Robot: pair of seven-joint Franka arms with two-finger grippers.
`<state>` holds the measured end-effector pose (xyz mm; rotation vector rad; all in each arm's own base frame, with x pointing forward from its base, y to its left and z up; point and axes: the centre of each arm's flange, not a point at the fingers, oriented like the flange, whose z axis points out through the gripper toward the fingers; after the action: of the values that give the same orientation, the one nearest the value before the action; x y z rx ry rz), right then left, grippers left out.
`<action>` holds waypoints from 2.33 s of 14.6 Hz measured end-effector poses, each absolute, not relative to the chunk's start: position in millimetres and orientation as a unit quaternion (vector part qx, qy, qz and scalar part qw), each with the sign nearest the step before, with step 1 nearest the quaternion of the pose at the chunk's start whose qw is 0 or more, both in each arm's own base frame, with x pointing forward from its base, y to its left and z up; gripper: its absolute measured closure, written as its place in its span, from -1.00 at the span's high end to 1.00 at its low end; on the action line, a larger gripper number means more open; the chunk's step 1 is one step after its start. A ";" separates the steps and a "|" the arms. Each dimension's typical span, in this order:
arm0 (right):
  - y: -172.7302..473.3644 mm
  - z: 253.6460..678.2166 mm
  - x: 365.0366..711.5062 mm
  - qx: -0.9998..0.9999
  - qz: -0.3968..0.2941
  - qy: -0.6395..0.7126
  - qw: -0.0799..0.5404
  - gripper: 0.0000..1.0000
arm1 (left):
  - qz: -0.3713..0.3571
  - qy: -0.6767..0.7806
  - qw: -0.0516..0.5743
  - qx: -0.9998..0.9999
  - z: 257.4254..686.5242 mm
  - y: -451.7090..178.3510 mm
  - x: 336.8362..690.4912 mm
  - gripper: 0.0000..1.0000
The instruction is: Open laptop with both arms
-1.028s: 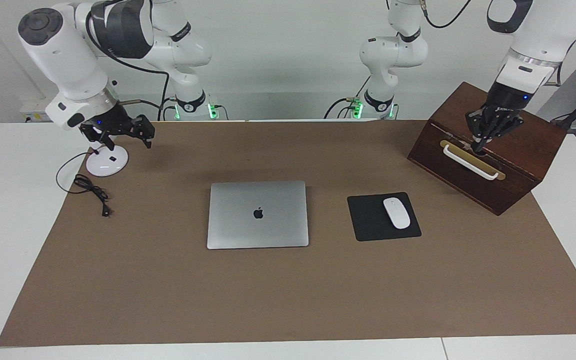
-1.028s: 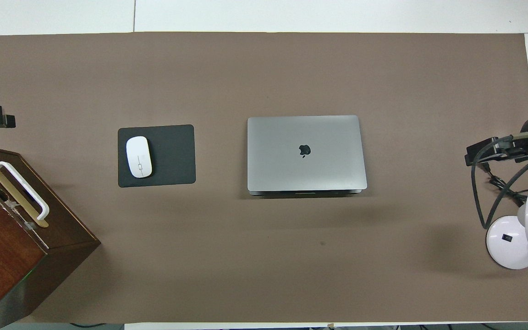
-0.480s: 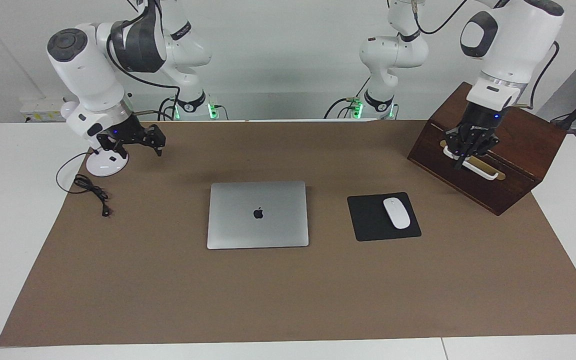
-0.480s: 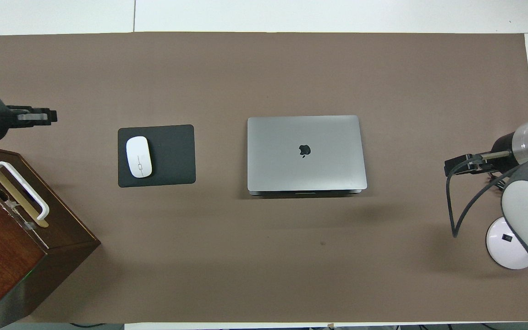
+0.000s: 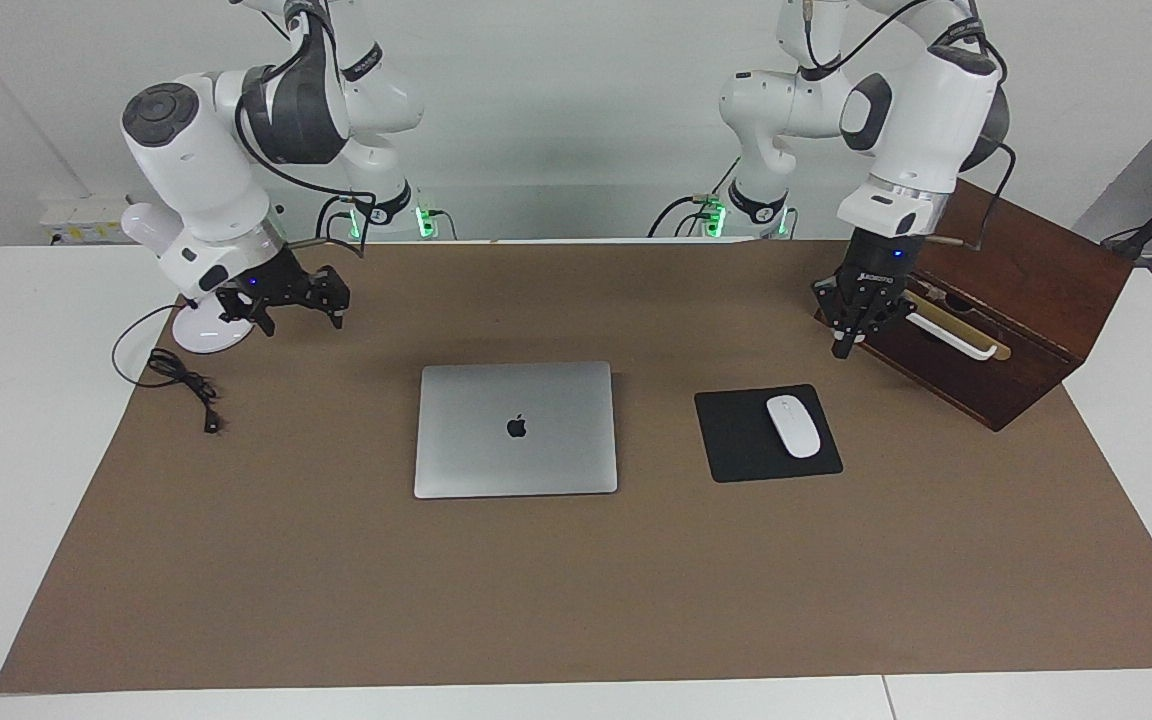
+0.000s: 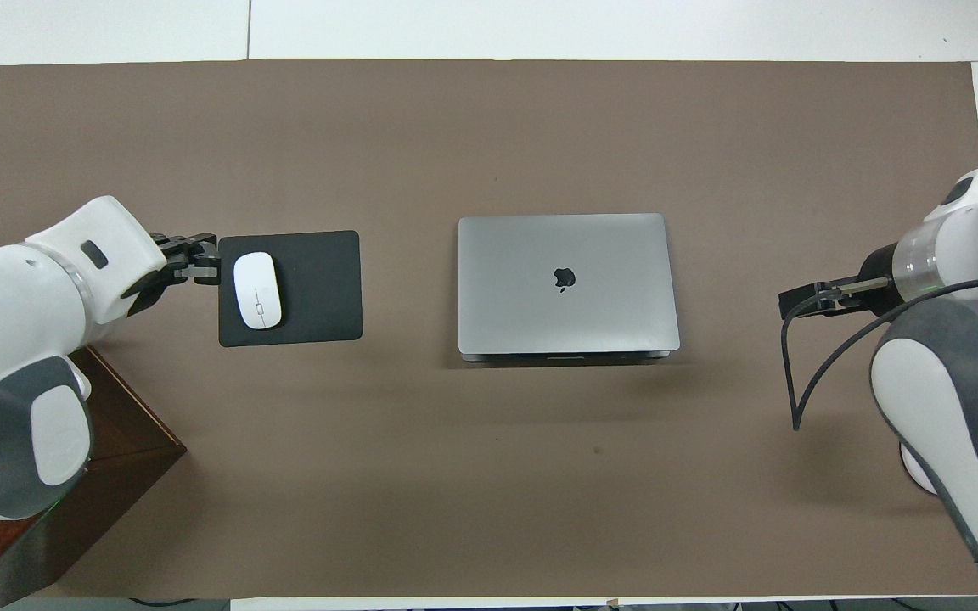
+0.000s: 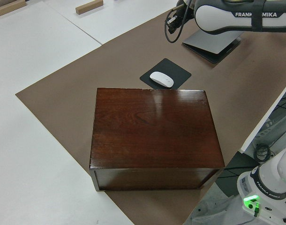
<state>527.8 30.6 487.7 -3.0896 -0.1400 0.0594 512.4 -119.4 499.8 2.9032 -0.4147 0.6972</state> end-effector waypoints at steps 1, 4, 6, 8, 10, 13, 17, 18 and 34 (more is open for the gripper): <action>40.2 487.7 527.2 -0.999 0.020 -0.035 0.025 1.00 | 0.245 -0.146 0.065 0.956 487.4 -128.2 503.5 -0.98; 70.0 488.2 524.3 -0.997 0.027 0.040 0.056 1.00 | 0.274 -0.172 0.069 0.944 438.2 -150.9 462.3 -0.98; 83.6 489.0 522.7 -0.991 0.036 0.102 0.083 1.00 | 0.283 -0.191 0.073 0.937 413.1 -164.6 436.7 -0.98; 90.4 489.7 522.4 -0.986 0.038 0.136 0.088 1.00 | 0.293 -0.210 0.077 0.930 396.5 -178.3 416.7 -0.98; 96.2 490.5 522.8 -0.981 0.037 0.160 0.099 1.00 | 0.299 -0.226 0.083 0.924 385.5 -190.9 401.1 -0.98; 104.6 484.0 523.1 -0.962 0.046 0.233 0.135 1.00 | 0.304 -0.244 0.095 0.916 374.8 -213.1 382.0 -0.98; 134.2 482.4 523.1 -0.933 0.037 0.318 0.163 1.00 | 0.322 -0.244 0.120 0.907 348.0 -251.5 361.9 -0.98; 141.8 477.0 520.2 -0.927 0.041 0.333 0.166 1.00 | 0.322 -0.246 0.124 0.906 340.0 -258.5 358.3 -0.98; 168.7 379.6 480.7 -0.845 0.026 0.480 0.236 1.00 | 0.313 -0.252 0.148 0.904 288.3 -318.8 332.1 -0.98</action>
<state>480.7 168.7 379.6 -2.3167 1.3157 0.0714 332.1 -318.8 288.3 2.5994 -0.7251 0.9019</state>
